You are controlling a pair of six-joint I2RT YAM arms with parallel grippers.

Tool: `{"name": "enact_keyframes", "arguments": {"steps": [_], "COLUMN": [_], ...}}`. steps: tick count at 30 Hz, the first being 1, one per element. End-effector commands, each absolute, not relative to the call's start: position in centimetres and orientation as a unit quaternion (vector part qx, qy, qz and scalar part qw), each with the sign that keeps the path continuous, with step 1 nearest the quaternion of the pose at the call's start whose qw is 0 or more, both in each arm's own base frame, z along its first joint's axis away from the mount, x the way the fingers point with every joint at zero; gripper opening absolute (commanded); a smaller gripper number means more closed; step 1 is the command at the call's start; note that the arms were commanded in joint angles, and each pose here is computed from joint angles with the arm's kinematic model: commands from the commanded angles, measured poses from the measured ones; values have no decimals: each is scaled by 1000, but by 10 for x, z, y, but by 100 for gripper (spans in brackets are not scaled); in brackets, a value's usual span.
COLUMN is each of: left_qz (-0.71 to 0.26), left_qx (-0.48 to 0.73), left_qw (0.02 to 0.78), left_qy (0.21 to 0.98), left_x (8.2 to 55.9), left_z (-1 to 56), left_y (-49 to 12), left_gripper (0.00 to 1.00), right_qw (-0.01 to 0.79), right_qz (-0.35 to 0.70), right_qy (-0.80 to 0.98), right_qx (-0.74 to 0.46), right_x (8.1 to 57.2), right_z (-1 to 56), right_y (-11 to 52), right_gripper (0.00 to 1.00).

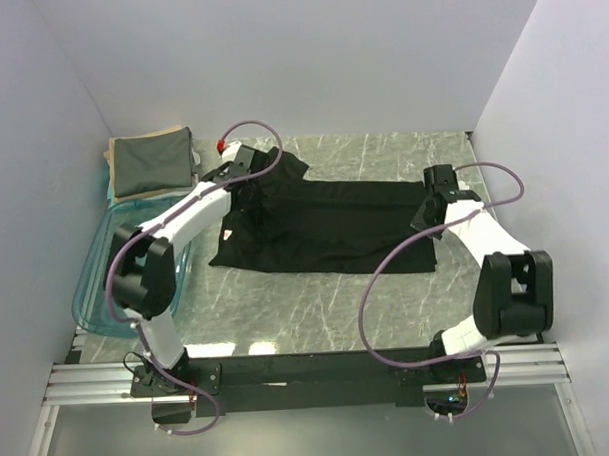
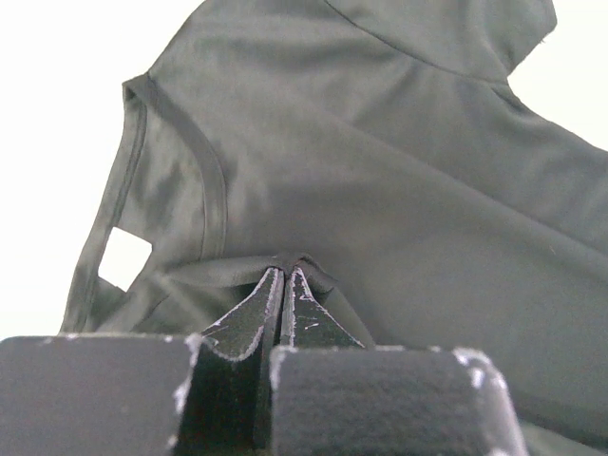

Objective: Fold and stack the t-shirts
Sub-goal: Fold the tshirt

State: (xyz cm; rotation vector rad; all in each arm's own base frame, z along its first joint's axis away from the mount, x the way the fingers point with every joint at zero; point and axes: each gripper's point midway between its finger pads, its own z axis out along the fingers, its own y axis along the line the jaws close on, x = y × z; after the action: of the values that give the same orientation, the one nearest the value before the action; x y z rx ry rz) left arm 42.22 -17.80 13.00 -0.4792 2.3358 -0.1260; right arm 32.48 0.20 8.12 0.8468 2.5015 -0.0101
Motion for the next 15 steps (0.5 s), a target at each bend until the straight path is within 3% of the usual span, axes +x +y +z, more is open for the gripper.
{"name": "enact_keyframes", "arguments": {"steps": [1,4,5,9,10,15], "left_qz": [-29,-36,-34,-18,-20,-62], "left_qx": [-182,-169,-170,-189,-190,-200], "left_qw": [380,366,361,356,361,350], "left_qy": [907,914,916,915,913,913], "left_x": [449,468,471,485,484,445], "left_z": [128,116,112,120,127,131], "left_y": [-172,-180,-180,-171,-170,-168], "left_gripper": [1,10,32,72,97,99], "right_qw": [301,294,300,292,295,328], "right_qz": [-41,-55,-52,-47,-37,3], "right_qy": [899,903,902,903,904,900], "right_qx": [316,310,306,311,307,286], "right_x": [362,377,385,393,391,375], "right_z": [93,81,84,86,89,108], "right_y": [-16,-19,-18,-14,-10,5], "right_gripper": [1,20,39,67,71,77]}}
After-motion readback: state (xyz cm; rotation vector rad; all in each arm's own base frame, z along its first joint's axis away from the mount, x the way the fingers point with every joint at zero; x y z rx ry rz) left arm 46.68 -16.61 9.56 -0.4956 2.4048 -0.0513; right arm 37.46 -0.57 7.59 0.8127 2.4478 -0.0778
